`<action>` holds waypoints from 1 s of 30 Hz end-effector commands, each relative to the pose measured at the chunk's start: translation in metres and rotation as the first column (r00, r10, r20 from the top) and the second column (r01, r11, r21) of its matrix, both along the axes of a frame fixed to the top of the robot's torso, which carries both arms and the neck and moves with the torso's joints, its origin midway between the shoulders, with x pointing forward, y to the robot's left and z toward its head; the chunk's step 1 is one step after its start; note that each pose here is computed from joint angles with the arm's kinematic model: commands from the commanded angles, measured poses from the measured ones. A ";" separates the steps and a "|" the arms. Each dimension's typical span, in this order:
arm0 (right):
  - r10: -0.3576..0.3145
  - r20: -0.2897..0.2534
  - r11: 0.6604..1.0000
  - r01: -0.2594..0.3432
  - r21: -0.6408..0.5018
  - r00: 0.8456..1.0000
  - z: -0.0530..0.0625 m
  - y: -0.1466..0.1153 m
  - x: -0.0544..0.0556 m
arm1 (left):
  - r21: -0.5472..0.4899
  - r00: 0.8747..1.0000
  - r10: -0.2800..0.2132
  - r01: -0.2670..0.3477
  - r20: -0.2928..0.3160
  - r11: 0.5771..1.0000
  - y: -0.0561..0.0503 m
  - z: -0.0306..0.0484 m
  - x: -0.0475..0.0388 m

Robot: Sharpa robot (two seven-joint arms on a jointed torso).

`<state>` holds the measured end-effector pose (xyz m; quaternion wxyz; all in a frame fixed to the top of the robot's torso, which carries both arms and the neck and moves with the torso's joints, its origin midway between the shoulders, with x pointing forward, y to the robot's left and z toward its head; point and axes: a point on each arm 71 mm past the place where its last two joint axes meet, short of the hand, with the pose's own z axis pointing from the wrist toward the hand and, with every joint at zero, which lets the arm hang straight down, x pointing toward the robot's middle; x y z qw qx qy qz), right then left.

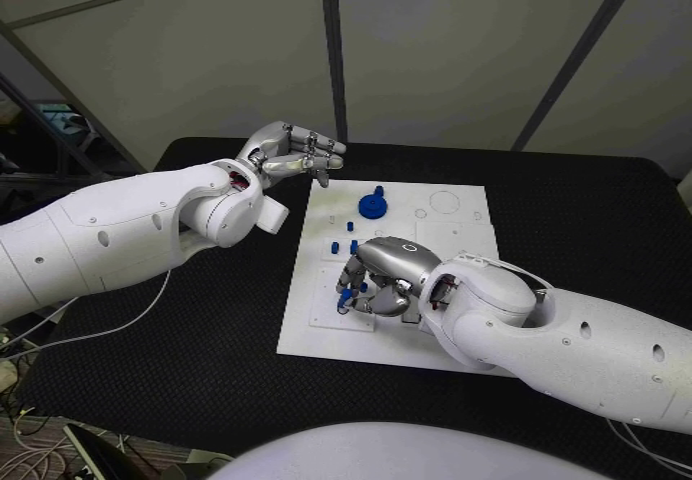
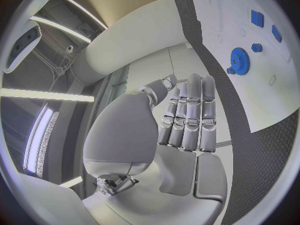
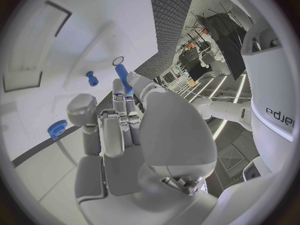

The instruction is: Assemble the parts on the task board

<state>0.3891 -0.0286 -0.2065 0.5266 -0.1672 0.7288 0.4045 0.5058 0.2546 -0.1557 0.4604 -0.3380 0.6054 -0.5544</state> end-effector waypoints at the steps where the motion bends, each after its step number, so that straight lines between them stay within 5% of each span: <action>1: 0.027 -0.001 0.999 -0.027 -0.028 1.000 -0.001 0.002 -0.002 | -0.005 1.000 -0.010 0.010 0.000 1.000 -0.001 0.0008 0.0000; 30: 0.032 0.005 0.995 -0.032 -0.093 0.999 -0.014 0.007 0.000 | -0.005 1.000 -0.013 0.013 -0.003 1.000 -0.001 0.0006 0.0000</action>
